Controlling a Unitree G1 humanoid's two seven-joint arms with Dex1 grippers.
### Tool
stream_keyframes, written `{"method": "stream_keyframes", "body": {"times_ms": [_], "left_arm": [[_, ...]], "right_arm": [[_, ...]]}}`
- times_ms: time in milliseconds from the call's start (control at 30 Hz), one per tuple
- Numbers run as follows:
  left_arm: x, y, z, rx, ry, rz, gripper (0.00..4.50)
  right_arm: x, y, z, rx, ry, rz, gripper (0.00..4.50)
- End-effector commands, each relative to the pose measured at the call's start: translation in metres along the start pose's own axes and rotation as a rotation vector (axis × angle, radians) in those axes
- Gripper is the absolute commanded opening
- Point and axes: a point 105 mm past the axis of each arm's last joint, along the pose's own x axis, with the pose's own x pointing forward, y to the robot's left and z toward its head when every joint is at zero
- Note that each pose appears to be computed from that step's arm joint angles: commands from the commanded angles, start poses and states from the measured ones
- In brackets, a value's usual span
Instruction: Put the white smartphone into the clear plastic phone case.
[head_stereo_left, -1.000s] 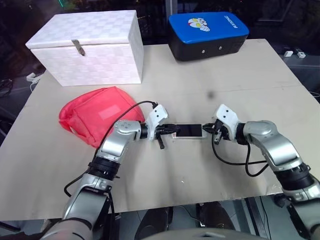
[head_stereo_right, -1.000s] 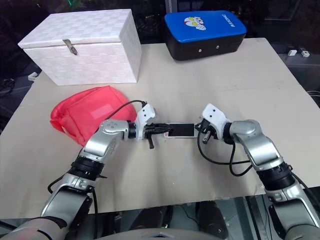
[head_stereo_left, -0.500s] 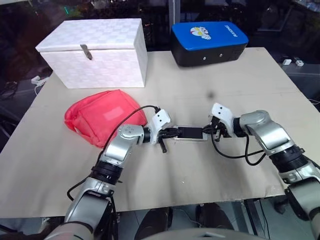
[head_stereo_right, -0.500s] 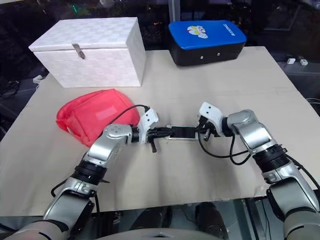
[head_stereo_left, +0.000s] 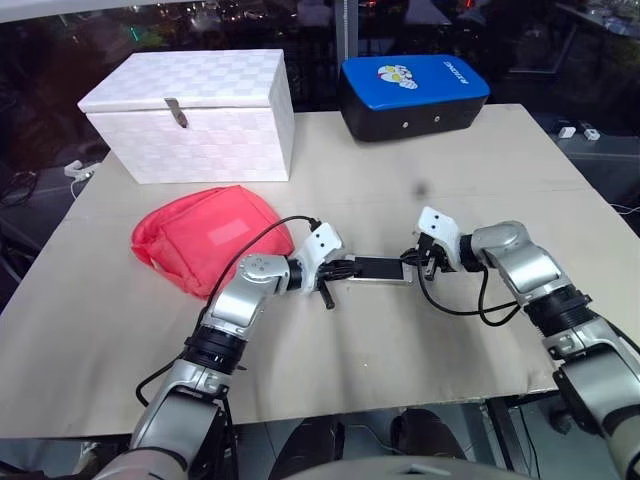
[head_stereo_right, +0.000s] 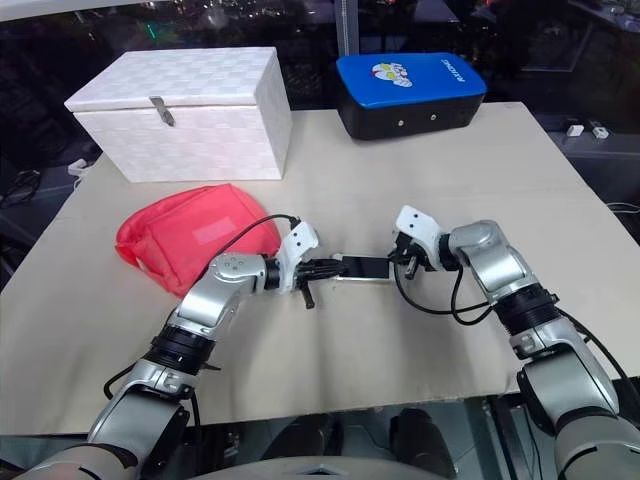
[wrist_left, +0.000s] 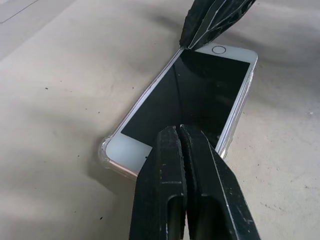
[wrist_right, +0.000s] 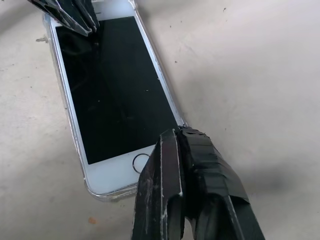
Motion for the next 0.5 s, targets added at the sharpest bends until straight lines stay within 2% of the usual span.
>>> {"method": "stream_keyframes", "body": {"times_ms": [33, 100, 233, 367, 500], "left_arm": [[0.001, -0.007, -0.007, 0.000, 0.027, -0.017, 0.09], [0.001, -0.007, -0.008, 0.000, 0.030, -0.018, 0.09], [0.001, -0.008, -0.008, 0.006, 0.034, -0.024, 0.09], [0.002, -0.009, -0.006, 0.009, 0.030, -0.030, 0.09], [0.002, -0.009, -0.006, 0.011, 0.030, -0.030, 0.09]], "right_arm": [[-0.017, 0.010, 0.023, 0.017, -0.158, 0.029, 0.00], [-0.030, 0.016, 0.029, 0.011, -0.175, 0.036, 0.00], [-0.040, 0.032, 0.018, 0.042, -0.096, 0.085, 0.00], [-0.029, 0.031, -0.018, 0.026, 0.096, 0.051, 0.00], [-0.019, 0.036, -0.027, 0.026, 0.159, 0.089, 0.00]]}}
